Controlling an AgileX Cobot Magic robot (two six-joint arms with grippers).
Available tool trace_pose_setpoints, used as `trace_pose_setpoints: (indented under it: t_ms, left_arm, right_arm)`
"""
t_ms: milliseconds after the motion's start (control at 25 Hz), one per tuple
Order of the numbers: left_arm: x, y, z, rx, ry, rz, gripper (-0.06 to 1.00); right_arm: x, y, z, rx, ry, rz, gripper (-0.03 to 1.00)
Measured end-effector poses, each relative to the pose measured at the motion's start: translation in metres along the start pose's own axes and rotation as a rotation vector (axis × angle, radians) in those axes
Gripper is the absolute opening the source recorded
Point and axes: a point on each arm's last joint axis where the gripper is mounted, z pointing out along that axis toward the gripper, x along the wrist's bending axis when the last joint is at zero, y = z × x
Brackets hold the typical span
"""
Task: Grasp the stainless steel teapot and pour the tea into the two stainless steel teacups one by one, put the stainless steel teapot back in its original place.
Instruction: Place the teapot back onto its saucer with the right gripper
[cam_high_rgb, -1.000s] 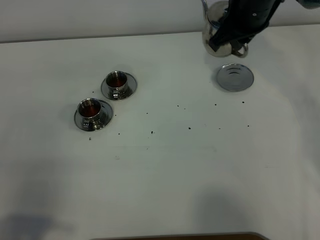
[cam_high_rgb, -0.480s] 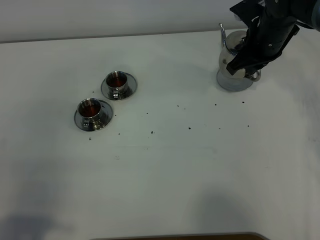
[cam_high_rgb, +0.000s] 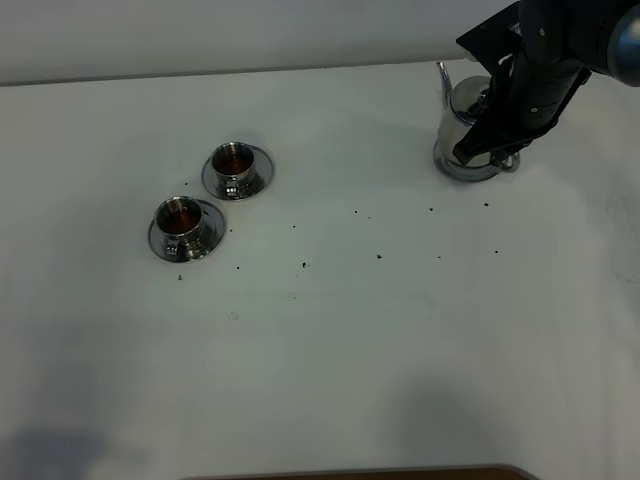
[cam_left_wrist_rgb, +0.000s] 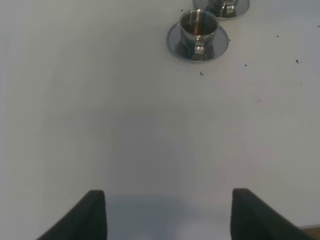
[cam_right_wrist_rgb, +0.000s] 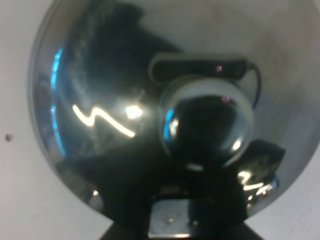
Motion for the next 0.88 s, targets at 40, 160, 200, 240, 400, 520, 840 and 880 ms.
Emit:
trace_pose_setpoints:
  t_ms: [40,160,200,240,400,520,840,880]
  left_arm:
    - [0.000,0.000,0.000,0.000,0.000,0.000,0.59]
    - [0.000,0.000,0.000,0.000,0.000,0.000,0.59]
    - [0.000,0.000,0.000,0.000,0.000,0.000,0.59]
    - [0.000,0.000,0.000,0.000,0.000,0.000,0.59]
    - [0.000,0.000,0.000,0.000,0.000,0.000,0.59]
    - [0.000,0.000,0.000,0.000,0.000,0.000,0.59]
    - [0.000,0.000,0.000,0.000,0.000,0.000,0.59]
    - [0.000,0.000,0.000,0.000,0.000,0.000,0.59]
  right_arm:
    - [-0.002,0.000,0.001,-0.005,-0.002,0.004,0.19]
    - [-0.006,-0.001,0.005,-0.006,-0.007,0.013,0.19]
    - [-0.007,-0.001,0.005,-0.010,-0.009,0.016,0.19]
    - [-0.008,-0.001,0.005,-0.013,-0.010,0.017,0.19]
    - [-0.008,-0.001,0.009,-0.011,-0.010,0.018,0.19]
    - [-0.007,-0.002,0.016,0.000,-0.005,0.017,0.19]
    - [-0.005,-0.002,0.019,0.000,0.013,0.024,0.19]
    - [-0.005,-0.002,0.019,0.000,0.013,0.024,0.19]
